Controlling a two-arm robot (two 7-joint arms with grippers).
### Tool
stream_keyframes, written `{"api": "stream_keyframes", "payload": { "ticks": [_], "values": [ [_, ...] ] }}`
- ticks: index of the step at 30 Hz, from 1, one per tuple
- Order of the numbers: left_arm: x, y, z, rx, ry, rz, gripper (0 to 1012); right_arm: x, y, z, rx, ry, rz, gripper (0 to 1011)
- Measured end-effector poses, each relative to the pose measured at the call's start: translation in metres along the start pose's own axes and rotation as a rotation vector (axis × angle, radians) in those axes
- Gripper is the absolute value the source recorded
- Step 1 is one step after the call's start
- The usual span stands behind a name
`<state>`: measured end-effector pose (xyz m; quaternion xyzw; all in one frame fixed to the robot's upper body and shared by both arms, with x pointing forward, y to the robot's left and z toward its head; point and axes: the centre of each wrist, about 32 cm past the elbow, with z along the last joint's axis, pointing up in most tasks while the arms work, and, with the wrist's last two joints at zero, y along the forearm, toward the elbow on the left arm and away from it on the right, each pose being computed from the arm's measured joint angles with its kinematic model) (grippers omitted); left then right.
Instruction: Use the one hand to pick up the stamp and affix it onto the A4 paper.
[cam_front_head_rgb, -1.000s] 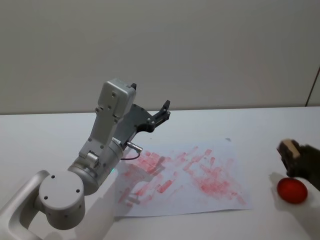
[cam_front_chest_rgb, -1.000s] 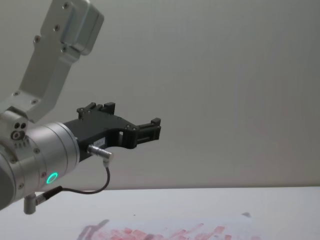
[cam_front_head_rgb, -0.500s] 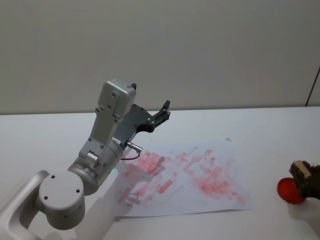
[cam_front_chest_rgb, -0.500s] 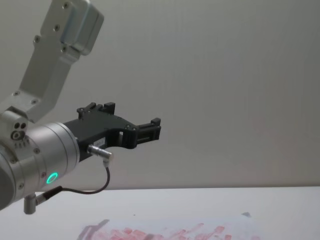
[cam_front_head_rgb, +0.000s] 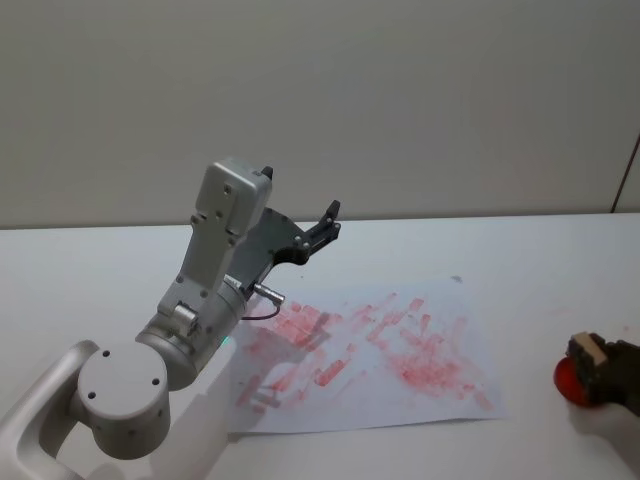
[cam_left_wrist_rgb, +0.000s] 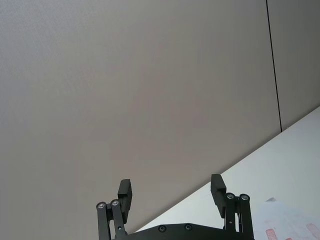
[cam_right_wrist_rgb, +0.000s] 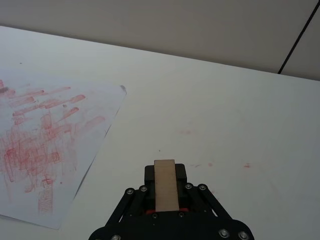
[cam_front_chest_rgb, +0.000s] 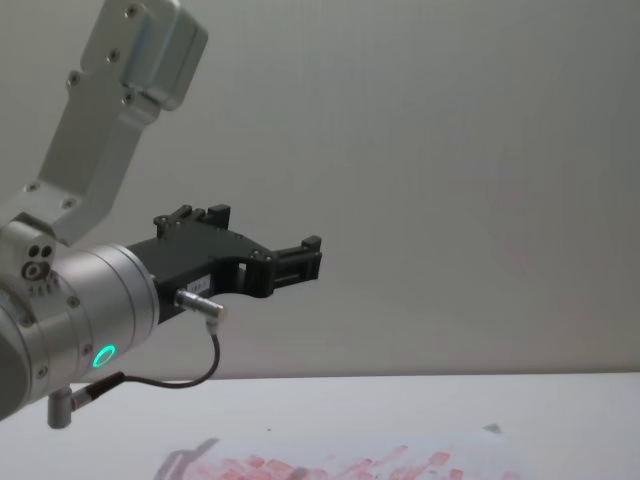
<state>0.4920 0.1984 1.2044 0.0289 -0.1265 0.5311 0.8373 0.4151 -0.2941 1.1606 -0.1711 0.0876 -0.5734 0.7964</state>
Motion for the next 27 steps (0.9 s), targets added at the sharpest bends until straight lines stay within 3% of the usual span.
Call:
{"api": "stream_keyframes", "payload": {
  "ticks": [7, 27],
  "values": [
    [0.0000, 0.0000, 0.0000, 0.000, 0.000, 0.000, 1001, -0.0014, 0.0059, -0.0020, -0.015, -0.007, 0.011, 239],
    [0.0000, 0.0000, 0.0000, 0.000, 0.000, 0.000, 1001, -0.0029, 0.0114, -0.0037, -0.028, -0.011, 0.022, 865]
  ]
}}
